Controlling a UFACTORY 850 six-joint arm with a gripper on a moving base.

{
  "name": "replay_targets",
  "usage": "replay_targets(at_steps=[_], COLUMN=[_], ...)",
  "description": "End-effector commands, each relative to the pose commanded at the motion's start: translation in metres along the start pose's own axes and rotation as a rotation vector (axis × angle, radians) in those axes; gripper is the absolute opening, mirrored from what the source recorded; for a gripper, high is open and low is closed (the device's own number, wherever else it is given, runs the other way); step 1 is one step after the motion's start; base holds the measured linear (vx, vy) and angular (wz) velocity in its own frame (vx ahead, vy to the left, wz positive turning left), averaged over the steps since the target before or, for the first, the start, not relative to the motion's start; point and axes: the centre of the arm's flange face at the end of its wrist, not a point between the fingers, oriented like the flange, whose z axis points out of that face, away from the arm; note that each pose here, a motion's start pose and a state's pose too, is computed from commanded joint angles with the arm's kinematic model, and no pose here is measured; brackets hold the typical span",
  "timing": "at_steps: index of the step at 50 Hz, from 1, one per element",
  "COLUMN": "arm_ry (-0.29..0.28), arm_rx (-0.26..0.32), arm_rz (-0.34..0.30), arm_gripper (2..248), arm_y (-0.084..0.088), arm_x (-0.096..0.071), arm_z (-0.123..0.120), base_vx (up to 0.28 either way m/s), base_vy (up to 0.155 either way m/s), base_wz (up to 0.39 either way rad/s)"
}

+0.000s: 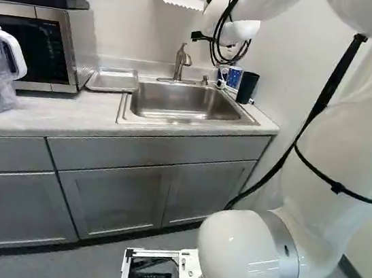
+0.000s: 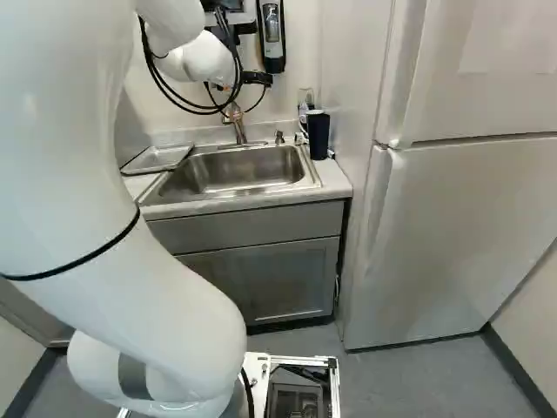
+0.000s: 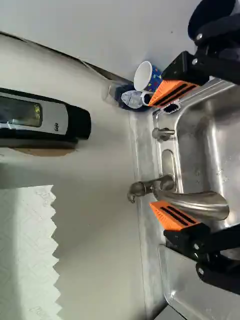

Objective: Rinse the cup and place it in the tray

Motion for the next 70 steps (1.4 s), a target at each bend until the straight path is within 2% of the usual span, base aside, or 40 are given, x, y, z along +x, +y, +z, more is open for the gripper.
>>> replay_targets(at_steps=[23, 46, 70], arm_ry=[-0.039, -0.048, -0.145], arm_rx=[0.026, 0.045, 0.044], arm_rz=[-0.007, -0.012, -0.014], arm_gripper=[247, 247, 247], arm_y=[-0.016, -0.029, -0.03], arm_x=[-0.013, -0.008, -0.016], arm_z=[0.048, 0.09, 0.095], base_vx=[0.0, 0.0, 0.0], base_vy=[0.0, 0.0, 0.0], base_wz=[0.0, 0.0, 0.0])
